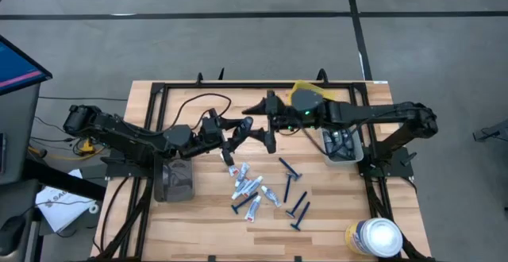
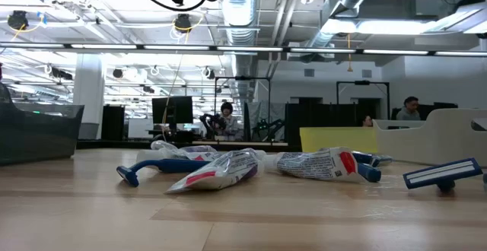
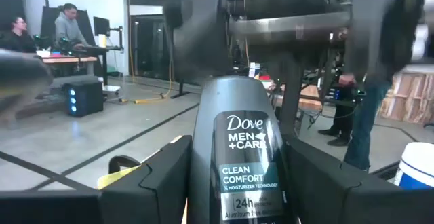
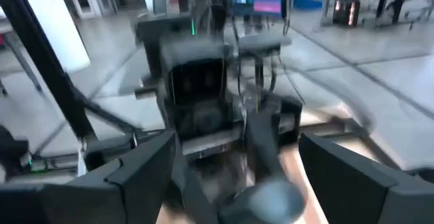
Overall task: Pick & Place Travel size toiletries
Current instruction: Put the gray deodorant bottle into the white bin
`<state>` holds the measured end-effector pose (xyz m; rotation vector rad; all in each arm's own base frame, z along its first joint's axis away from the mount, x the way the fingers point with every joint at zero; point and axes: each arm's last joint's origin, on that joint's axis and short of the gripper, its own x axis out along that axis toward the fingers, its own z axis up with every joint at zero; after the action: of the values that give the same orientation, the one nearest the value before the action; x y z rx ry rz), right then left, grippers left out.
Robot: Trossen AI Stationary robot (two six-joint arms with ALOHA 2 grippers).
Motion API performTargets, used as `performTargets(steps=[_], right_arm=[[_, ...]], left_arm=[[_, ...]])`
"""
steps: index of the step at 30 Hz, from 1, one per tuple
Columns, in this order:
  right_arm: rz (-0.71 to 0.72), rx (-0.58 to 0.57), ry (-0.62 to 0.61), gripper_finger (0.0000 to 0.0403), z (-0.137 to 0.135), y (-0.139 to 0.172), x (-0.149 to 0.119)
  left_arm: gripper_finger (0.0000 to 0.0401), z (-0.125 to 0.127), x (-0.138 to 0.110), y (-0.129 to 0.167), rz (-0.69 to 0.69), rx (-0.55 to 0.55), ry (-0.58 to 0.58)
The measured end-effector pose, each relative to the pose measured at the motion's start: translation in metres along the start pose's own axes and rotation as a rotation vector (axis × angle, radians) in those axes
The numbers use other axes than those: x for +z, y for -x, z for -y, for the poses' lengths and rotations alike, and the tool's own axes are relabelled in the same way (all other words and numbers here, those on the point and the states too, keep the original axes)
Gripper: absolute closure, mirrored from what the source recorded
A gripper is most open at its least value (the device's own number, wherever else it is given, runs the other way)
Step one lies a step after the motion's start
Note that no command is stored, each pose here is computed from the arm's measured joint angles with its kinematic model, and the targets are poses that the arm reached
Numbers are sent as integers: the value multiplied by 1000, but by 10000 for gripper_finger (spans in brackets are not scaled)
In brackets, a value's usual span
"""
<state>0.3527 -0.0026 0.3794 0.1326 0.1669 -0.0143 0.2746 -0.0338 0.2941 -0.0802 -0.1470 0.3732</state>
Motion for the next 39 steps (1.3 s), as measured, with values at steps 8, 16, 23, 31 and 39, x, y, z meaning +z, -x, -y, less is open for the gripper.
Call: performTargets(steps=[8, 16, 23, 31, 39], right_arm=[[-12, 8, -16, 97, 5, -7, -5], [-35, 26, -31, 102, 8, -16, -12], [-29, 25, -30, 124, 8, -18, -13], [-30, 20, -31, 225, 9, -18, -13], [-27, 8, -44, 273, 10, -18, -13]], left_arm=[[202, -1, 1, 0, 7, 24, -44], [201, -5, 1, -2, 12, 40, -51], [203, -6, 2, -3, 19, 45, -48], [203, -6, 2, -3, 20, 37, -47], [202, -6, 2, -3, 16, 48, -63]])
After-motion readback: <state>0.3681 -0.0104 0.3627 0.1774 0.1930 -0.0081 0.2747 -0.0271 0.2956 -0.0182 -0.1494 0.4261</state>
